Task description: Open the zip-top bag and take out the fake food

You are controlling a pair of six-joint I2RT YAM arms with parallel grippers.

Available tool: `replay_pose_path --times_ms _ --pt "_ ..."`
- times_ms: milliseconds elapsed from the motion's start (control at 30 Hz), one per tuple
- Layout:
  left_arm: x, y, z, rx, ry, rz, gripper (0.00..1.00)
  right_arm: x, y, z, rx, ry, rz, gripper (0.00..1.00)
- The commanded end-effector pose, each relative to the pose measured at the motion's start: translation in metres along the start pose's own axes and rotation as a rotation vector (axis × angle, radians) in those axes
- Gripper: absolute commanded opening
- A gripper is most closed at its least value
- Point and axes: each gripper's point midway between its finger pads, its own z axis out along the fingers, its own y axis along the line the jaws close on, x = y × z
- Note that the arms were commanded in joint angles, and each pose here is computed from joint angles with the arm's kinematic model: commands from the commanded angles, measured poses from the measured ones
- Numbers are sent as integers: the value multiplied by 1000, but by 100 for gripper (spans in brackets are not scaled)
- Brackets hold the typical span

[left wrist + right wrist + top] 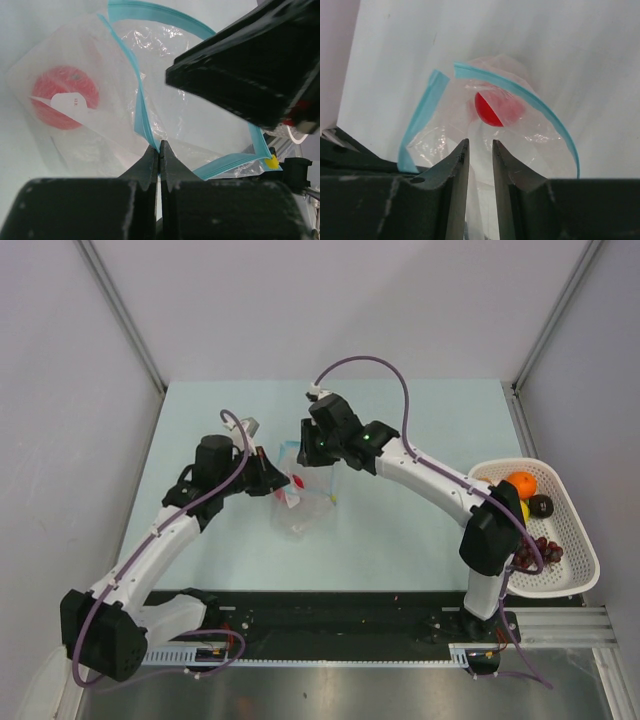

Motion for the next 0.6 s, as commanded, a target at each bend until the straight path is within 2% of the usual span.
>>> replay_pose_path --times_ms 0,233,433,567 --pt "-21 -21 -13 30 -66 6 0 15 10 9 -28 19 -23 29" --pt "-17 -30 -6 48 -41 -16 0 33 20 41 -64 82 -16 28" --pt "-16 -34 0 65 -28 -10 0 55 11 76 -66 121 -7 29" --pt "-13 -34 6 81 -8 -13 0 58 8 93 -119 98 -2 30"
